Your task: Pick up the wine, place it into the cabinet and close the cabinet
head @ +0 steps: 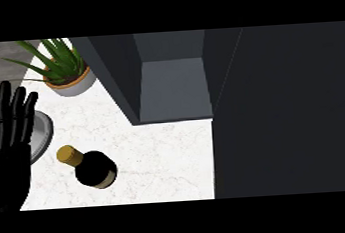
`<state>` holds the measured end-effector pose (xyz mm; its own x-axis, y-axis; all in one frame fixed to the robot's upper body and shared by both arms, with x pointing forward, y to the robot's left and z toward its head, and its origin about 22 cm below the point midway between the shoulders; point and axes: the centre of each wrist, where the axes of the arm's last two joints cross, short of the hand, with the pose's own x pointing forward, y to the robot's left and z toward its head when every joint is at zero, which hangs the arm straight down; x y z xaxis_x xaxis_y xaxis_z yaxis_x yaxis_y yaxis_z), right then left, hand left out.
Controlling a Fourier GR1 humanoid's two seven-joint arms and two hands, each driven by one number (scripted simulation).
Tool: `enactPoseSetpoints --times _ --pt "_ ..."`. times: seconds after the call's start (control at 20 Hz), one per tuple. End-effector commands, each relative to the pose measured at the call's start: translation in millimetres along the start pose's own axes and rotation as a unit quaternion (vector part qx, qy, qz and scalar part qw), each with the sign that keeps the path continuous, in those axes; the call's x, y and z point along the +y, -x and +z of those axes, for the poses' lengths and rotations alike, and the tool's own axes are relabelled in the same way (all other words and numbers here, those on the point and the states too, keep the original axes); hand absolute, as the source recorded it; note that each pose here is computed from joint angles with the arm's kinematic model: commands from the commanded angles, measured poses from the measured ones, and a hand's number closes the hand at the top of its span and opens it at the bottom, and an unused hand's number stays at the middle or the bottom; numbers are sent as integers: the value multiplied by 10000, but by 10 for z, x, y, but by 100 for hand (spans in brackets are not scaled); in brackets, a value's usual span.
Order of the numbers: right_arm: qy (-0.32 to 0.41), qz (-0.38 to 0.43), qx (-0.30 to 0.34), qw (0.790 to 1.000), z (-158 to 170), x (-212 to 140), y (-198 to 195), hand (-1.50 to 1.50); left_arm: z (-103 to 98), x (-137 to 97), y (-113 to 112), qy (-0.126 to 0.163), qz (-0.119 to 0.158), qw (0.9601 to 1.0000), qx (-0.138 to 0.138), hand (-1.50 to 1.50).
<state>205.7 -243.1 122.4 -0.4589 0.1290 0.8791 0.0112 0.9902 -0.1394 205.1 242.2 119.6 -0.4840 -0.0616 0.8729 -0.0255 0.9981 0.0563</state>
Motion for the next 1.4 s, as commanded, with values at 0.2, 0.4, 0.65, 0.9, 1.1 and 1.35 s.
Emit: enactPoseSetpoints --times 0.2,0.4,0.65,0.9,1.1,1.35 --pt "51 -340 -249 9991 187 109 -76 -150 -214 -529 -6 2198 542 9738 190 -150" --pt "-1548 -1183 71 9808 264 359 -258 -150 -160 -747 33 2658 1323 9452 1357 -150" --pt "-1546 -1199 185 9805 518 137 -624 -150 -74 -836 -489 2882 1416 9349 1513 -150" --pt "-1621 -1172 213 9796 664 130 -883 -150 -60 -1034 -901 2835 1511 9345 1532 -150" --pt "-1465 -1165 188 9821 625 155 -1001 -150 95 -1064 -1044 2878 1411 9334 1611 -150" --pt "-1548 -1203 202 9804 691 168 -1146 -150 69 -1089 -1204 2746 1379 9374 1640 -150"
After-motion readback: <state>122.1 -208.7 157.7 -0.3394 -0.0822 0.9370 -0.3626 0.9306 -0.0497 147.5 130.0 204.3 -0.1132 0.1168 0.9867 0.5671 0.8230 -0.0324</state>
